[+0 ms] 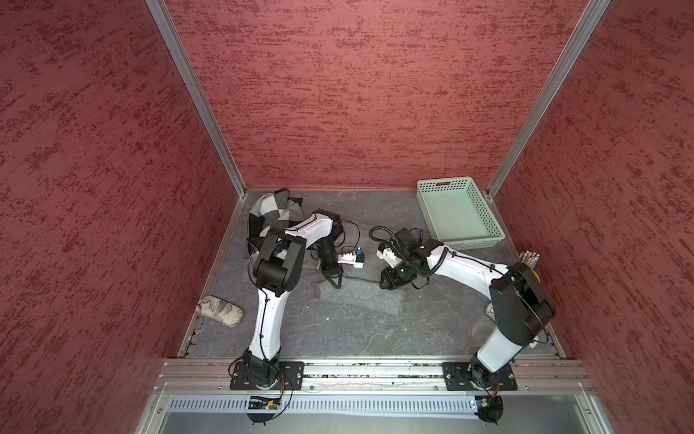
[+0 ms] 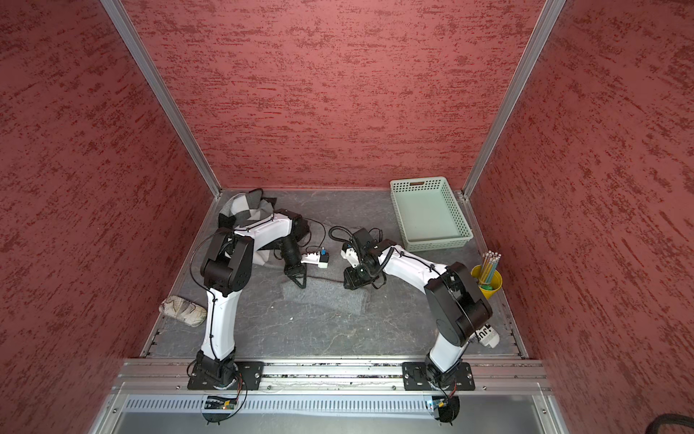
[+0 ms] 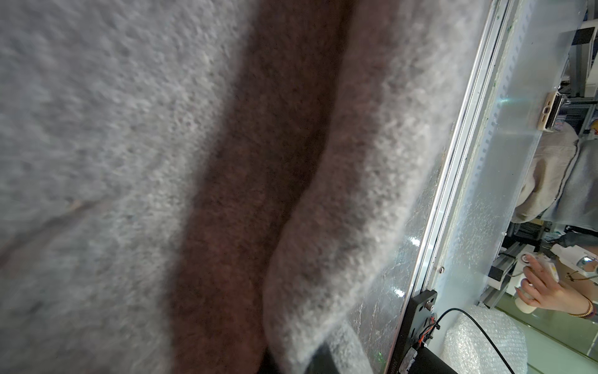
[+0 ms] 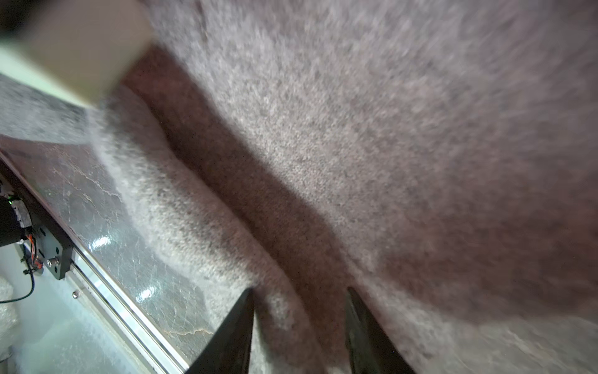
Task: Roll up the scarf and place it into the basket
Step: Roll the scarf at the center of the board.
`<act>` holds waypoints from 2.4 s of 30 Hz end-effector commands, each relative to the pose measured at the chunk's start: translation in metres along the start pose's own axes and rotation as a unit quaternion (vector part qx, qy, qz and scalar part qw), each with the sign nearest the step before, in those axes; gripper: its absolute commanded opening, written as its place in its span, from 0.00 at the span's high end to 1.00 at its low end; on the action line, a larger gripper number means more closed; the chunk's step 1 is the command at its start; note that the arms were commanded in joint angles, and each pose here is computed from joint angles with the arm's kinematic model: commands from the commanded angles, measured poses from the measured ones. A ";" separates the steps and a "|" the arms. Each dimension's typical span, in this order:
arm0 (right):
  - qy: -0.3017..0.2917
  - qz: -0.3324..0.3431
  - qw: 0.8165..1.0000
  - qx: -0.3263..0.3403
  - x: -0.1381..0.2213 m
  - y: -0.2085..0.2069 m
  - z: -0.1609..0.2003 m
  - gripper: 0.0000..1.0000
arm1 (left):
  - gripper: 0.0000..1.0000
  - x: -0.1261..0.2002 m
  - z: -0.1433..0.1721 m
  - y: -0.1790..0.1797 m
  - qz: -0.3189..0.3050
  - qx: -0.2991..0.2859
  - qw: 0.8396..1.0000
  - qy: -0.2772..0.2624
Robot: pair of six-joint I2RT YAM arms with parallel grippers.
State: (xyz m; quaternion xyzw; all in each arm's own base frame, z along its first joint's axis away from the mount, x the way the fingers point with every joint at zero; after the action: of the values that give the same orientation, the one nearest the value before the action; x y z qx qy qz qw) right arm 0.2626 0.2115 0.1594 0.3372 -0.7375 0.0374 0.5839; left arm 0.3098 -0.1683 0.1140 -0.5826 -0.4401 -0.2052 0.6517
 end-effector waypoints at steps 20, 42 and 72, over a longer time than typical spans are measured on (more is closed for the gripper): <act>-0.077 0.025 0.996 0.023 -0.027 0.064 0.015 0.56 | 0.95 0.005 -0.007 0.016 -0.032 -0.022 0.999 -0.005; -0.050 0.009 0.997 -0.061 -0.061 0.024 0.026 0.55 | 0.01 0.103 0.044 -0.073 -0.357 0.288 0.811 -0.364; -0.117 -0.007 0.985 -0.126 -0.055 0.027 0.011 0.56 | 0.68 0.007 0.061 -0.019 -0.169 0.539 0.620 -0.544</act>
State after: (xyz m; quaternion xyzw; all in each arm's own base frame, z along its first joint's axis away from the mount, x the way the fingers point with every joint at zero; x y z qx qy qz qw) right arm 0.2427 0.2589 0.1157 0.2951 -0.7842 -0.0905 0.5383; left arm 0.2533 -0.1001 0.1166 0.0042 -0.8242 0.2913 0.4855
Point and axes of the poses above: each gripper's point midway between its finger pads, its own x axis back along the fingers, its own y axis along the line the jaws close on, z = x × y, the point moved 9 cm from there along x, back along the fingers, and after that the axes turned 4 degrees about x, right-handed, at the moved point
